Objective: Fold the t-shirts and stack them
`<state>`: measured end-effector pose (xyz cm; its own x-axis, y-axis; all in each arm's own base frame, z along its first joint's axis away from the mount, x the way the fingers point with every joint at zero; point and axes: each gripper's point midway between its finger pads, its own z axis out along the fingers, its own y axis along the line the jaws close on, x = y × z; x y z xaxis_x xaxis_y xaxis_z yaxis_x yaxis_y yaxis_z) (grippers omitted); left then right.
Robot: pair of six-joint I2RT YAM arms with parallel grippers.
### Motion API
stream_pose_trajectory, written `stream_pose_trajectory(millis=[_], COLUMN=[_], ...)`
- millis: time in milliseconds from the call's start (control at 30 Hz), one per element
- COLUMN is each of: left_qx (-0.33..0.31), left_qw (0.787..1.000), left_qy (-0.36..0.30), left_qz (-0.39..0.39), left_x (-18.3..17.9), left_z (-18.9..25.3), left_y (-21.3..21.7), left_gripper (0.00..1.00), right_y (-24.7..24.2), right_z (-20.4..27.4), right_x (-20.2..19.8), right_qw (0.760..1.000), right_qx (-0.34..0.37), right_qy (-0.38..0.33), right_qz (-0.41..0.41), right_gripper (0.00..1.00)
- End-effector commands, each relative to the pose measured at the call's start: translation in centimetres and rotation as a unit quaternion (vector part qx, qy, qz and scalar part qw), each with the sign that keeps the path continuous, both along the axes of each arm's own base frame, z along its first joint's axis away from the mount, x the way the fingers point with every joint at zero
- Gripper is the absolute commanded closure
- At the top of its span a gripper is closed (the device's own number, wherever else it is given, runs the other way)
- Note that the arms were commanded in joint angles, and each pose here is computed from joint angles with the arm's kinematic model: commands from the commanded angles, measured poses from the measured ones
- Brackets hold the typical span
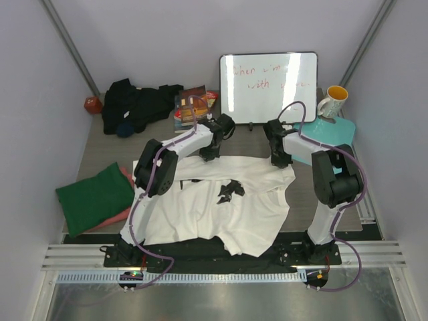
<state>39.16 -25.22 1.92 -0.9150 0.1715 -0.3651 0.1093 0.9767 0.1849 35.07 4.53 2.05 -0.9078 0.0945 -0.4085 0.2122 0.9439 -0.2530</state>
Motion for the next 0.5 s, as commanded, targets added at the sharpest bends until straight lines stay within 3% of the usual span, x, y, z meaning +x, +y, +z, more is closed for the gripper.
stream_pose_trajectory(millis=[0,467], left_qx=[0.058,0.051], left_qw=[0.997,0.997], left_qy=[0.053,0.053], left_qz=[0.025,0.030], left_x=[-0.5,3.7], left_z=[-4.6,-5.2], left_y=[3.9,4.3], left_gripper=[1.00,1.00], right_y=[-1.0,-0.9], right_z=[-0.8,-1.1], right_x=[-0.2,5.0], right_qw=[1.000,0.998], right_qx=[-0.004,0.025], right_qy=[0.021,0.000], right_qz=[-0.023,-0.051], right_gripper=[0.99,0.99])
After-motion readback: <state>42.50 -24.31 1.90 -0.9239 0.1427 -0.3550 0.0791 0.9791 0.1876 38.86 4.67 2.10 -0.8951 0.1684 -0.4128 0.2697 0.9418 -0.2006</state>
